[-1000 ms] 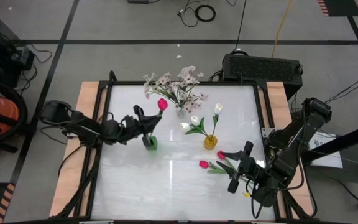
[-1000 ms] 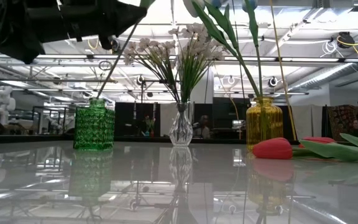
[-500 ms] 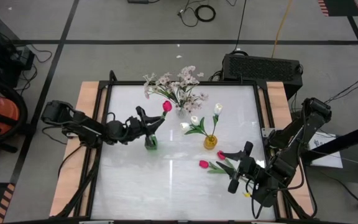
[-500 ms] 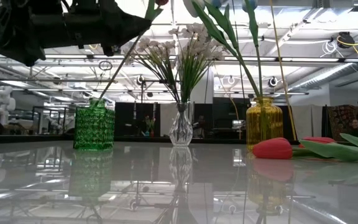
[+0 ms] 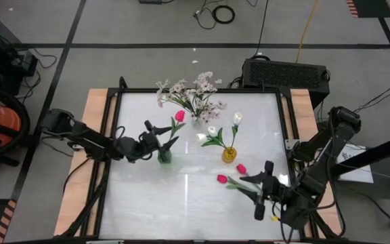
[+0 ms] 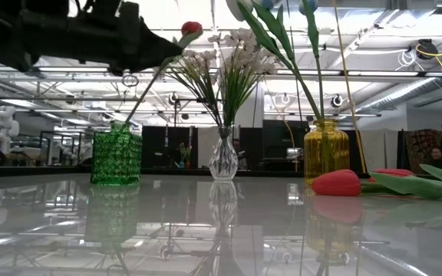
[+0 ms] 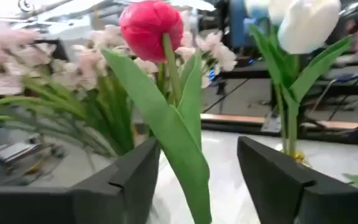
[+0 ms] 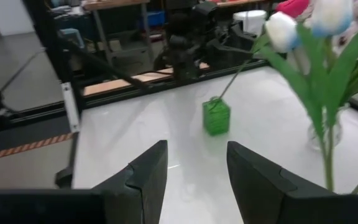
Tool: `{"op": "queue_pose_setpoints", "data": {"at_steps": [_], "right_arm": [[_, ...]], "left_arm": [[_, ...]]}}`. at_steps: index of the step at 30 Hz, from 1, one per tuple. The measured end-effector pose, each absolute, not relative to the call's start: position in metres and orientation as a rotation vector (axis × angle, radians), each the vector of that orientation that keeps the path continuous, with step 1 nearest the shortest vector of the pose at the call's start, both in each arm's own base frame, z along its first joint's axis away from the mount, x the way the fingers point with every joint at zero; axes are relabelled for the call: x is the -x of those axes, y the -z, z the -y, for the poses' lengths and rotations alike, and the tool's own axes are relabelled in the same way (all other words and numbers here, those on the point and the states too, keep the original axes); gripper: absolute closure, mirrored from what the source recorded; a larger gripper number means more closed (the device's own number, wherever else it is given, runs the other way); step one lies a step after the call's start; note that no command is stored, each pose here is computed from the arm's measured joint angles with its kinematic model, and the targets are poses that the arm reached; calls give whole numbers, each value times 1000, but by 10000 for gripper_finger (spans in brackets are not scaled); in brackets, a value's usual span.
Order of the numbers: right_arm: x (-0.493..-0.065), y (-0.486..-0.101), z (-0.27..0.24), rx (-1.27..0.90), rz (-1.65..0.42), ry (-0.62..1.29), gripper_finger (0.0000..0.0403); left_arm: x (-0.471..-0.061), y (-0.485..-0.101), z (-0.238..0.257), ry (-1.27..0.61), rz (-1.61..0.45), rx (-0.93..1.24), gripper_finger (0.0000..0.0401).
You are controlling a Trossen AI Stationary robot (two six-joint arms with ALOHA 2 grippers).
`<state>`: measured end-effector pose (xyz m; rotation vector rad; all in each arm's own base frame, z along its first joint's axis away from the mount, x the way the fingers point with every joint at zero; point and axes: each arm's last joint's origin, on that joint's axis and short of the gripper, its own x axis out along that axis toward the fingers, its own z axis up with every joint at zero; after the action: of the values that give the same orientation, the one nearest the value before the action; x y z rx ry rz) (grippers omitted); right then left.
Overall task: Sort flowers into vase by color
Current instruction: Put the bottom left red flower into the green vase, then put the left red flower into the green vase
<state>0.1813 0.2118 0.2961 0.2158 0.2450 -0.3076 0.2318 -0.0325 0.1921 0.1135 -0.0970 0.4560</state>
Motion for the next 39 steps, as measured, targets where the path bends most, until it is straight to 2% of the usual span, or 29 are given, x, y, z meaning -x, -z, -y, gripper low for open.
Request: {"op": "queue_pose_setpoints", "data": {"at_steps": [6, 12, 21, 26, 32, 39], "right_arm": [[-163, -295, -225, -263, -251, 238, 245], [-149, -295, -234, -321, -260, 186, 245], [-141, -275, -237, -468, -466, 156, 245], [-140, -252, -230, -525, -670, 286, 245], [-138, -223, -218, -519, -1030, 537, 245], [-155, -197, -219, -360, -1119, 578, 245]], "left_arm": [[-215, -201, 50, -406, 19, -124, 147], [-192, -209, 58, -396, -54, -74, 143], [-157, -220, 63, -366, -99, 0, 143], [-140, -220, 68, -294, -129, 30, 143], [-126, -220, 78, -185, -145, 77, 143], [-115, -220, 95, -45, -151, 103, 143]]}}
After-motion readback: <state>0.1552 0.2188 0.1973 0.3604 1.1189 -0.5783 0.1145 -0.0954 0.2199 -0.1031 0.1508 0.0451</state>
